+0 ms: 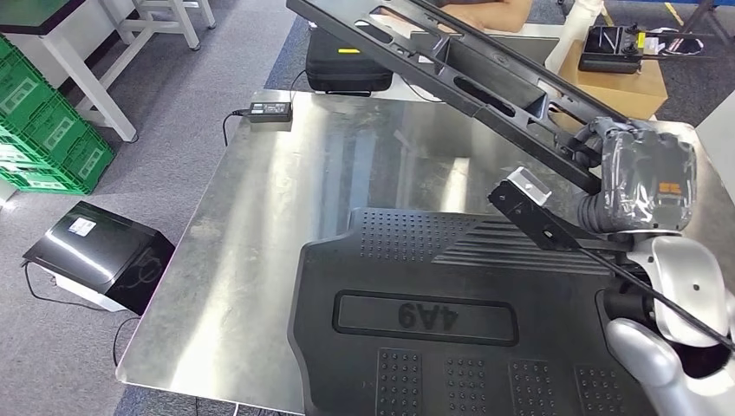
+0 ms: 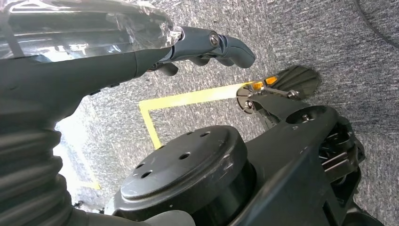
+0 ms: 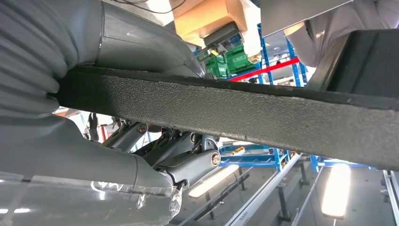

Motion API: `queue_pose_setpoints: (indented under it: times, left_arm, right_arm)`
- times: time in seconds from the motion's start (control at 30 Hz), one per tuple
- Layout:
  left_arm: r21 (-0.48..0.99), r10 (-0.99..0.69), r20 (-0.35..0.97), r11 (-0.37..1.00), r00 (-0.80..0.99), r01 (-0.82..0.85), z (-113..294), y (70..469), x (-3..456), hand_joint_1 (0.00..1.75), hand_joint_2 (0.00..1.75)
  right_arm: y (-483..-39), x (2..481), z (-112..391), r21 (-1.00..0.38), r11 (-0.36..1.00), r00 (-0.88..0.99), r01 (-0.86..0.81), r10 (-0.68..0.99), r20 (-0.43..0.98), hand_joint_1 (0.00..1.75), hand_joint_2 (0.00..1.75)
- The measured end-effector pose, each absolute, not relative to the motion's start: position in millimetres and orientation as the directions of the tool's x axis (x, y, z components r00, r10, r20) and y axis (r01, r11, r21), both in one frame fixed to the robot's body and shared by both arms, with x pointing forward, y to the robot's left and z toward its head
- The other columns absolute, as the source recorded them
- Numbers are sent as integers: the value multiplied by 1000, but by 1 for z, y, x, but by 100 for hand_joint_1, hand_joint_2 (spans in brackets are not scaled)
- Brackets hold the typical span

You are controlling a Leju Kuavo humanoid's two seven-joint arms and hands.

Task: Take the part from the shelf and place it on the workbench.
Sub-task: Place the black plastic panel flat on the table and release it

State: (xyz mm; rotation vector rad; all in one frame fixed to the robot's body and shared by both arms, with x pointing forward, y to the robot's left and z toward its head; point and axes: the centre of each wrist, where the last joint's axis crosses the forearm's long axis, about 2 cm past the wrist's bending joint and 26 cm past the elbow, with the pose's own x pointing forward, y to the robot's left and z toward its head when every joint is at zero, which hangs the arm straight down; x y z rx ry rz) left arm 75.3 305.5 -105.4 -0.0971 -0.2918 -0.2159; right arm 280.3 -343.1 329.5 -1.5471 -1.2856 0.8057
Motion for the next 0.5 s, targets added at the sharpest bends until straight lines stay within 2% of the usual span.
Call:
queue_pose_setpoints:
  times: [0.5]
  left_arm:
    - [-60, -199, 307, 972, 931, 227, -105, 306, 75, 0, 175]
  right_arm:
    - [-343, 279, 322, -953, -27, 242, 302, 969, 50, 175, 175]
